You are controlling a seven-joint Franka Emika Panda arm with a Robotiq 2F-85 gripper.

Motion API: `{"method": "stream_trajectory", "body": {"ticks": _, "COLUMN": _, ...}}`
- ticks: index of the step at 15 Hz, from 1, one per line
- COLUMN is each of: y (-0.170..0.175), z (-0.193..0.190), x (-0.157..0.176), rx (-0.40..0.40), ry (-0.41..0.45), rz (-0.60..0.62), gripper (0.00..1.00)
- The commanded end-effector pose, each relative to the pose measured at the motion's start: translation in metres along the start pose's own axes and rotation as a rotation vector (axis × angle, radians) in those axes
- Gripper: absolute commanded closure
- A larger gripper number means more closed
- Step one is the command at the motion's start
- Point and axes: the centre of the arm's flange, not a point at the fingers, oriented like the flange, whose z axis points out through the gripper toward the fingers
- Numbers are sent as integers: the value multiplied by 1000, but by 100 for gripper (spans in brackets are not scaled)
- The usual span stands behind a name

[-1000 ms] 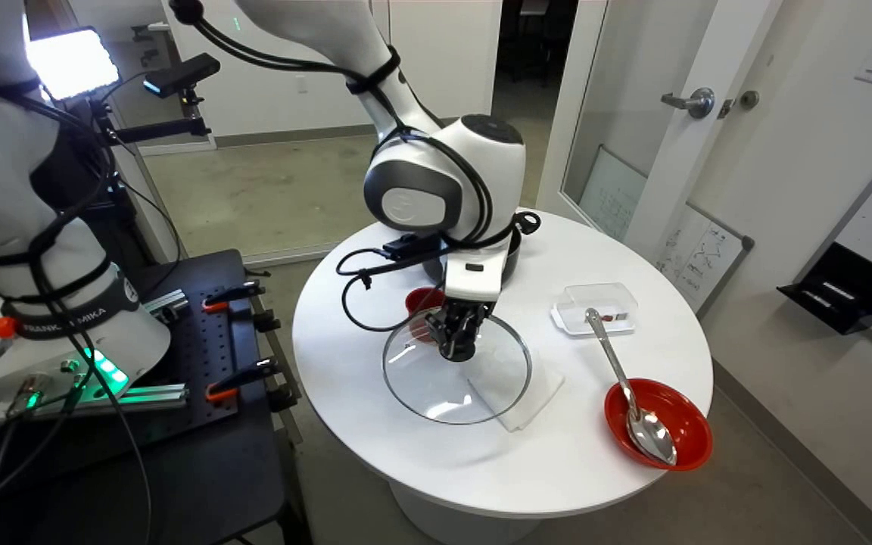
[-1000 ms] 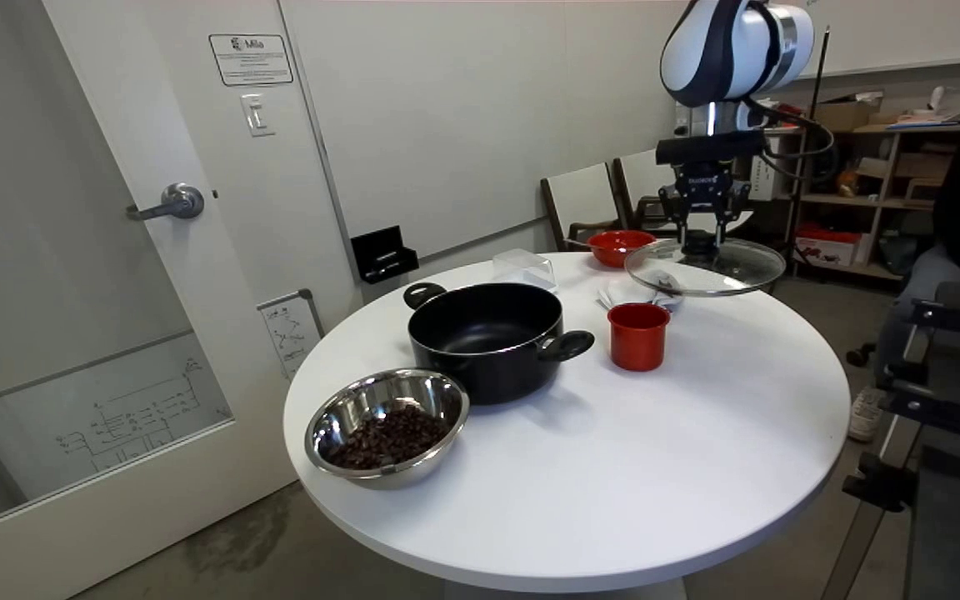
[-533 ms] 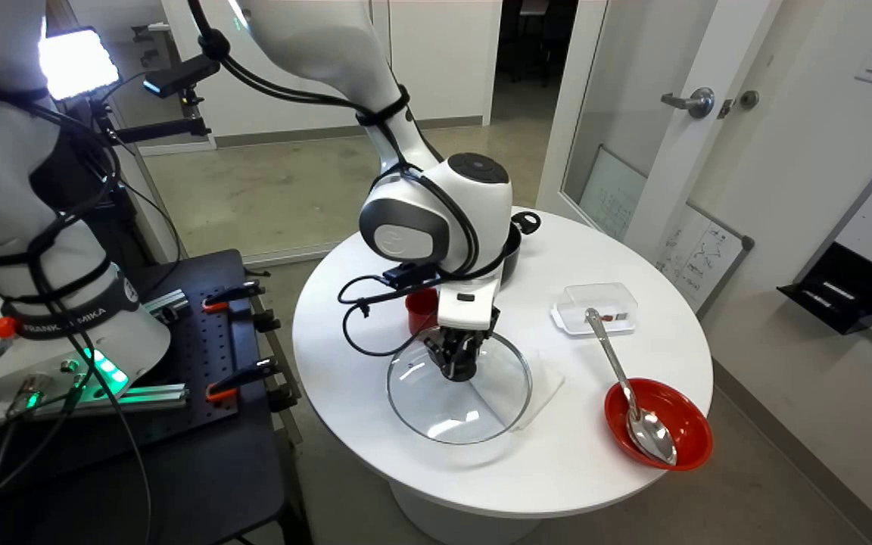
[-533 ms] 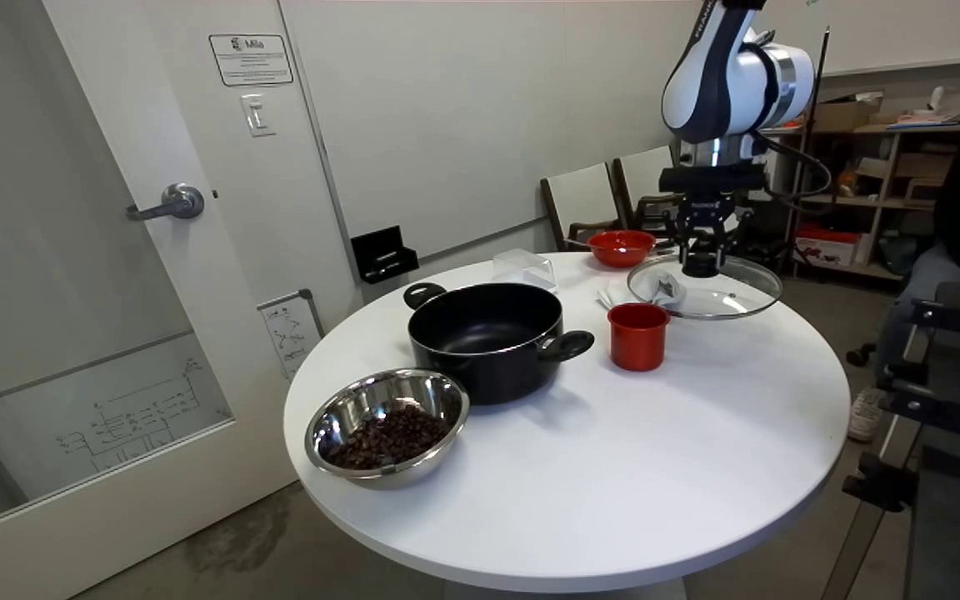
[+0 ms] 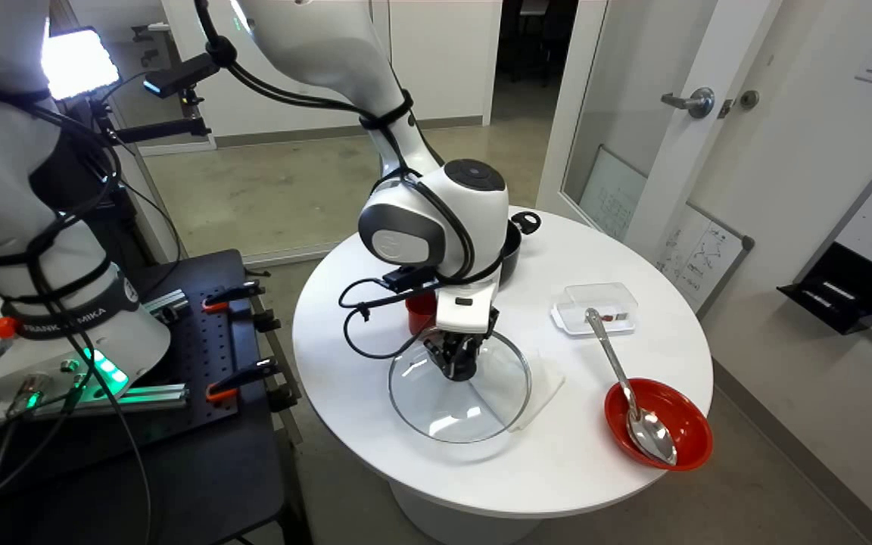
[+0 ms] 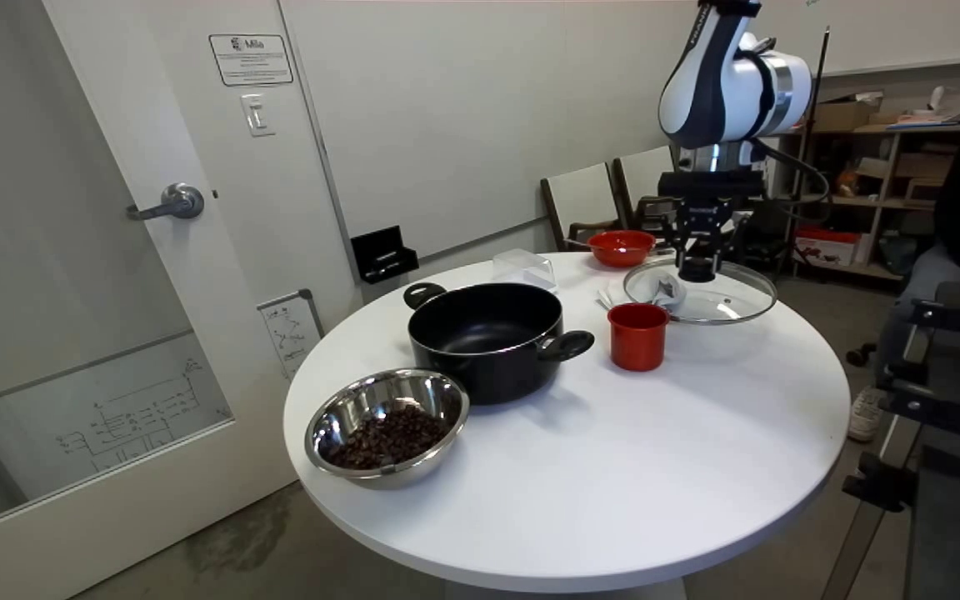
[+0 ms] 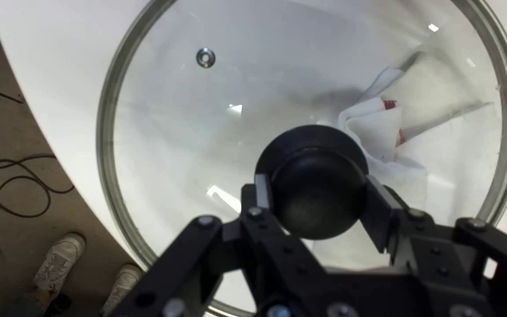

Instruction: Pick up the lid from the black pot and put it on the table.

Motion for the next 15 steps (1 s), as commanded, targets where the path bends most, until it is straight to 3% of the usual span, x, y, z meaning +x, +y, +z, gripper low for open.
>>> {"method": "stream_trajectory", "body": {"ticks": 1, "y": 0, "z": -4, "x": 3, "rx": 33, "ry": -12, "rz": -18, "gripper": 74}}
{"method": "stream_trajectory", "body": {"ticks": 13, "y": 1, "z": -2, "x": 2, "rx": 28, "ry": -36, "rz": -28, "gripper": 74}}
{"method": "stream_trajectory", "body": {"ticks": 14, "y": 1, "z": -2, "x": 2, "rx": 30, "ry": -43, "rz": -25, "gripper": 24}}
{"method": "stream_trajectory", "body": {"ticks": 15, "y": 1, "z": -2, "x": 1, "rx": 33, "ry": -49, "rz": -23, "gripper": 22}}
